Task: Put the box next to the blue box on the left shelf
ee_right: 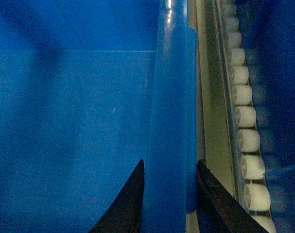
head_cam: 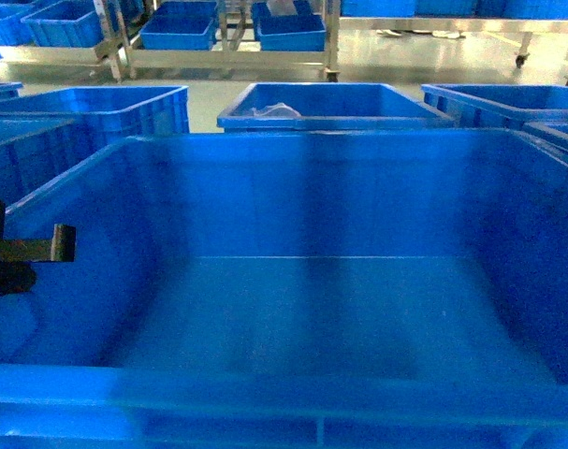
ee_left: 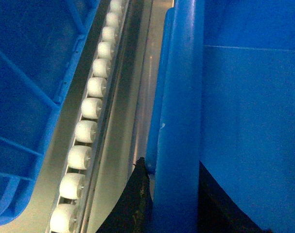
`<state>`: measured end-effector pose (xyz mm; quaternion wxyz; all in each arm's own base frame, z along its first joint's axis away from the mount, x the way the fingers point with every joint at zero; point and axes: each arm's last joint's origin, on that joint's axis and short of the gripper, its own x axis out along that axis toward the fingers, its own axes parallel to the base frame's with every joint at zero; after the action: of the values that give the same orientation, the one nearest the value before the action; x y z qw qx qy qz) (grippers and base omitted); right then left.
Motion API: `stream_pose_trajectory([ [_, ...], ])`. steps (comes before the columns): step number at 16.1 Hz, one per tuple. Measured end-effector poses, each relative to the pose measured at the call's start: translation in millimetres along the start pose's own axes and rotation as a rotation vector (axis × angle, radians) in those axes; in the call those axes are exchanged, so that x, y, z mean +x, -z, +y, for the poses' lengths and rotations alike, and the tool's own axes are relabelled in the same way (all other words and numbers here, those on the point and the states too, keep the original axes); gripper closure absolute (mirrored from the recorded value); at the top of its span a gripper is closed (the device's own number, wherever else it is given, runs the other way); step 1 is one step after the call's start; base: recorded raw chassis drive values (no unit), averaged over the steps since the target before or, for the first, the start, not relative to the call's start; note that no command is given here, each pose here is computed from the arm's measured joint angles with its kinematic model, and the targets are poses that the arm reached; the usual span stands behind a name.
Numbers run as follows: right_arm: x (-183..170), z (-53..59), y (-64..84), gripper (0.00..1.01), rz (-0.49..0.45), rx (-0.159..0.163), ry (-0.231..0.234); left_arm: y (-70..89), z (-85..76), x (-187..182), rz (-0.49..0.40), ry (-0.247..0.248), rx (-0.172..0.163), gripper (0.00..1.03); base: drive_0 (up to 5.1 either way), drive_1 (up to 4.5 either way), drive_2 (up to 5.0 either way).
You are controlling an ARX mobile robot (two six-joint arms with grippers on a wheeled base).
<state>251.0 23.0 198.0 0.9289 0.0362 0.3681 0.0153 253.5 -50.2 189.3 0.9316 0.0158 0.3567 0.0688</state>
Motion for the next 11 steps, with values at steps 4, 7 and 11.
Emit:
stream_pose_trajectory([
  [4,2.2,-1.0,1.8,0.80,0.019,0.013,0.004,-1.5,-0.4,0.4,-0.021,0.003,0.007,0.87,0.0,0.00,0.0],
  [7,-1.5,-7.1,-10.5,0.49,-0.113,0.019,-0.012,-2.2,0.0,3.2,-0.132,-0.018,-0.038,0.54,0.0,0.00,0.0],
  [11,-22.8,-5.4,-39.0,0.12,-0.437,0.045,-0.008,-34.9,10.7,-18.3,-0.413,-0.031,-0.197,0.17,0.0,0.00,0.0],
])
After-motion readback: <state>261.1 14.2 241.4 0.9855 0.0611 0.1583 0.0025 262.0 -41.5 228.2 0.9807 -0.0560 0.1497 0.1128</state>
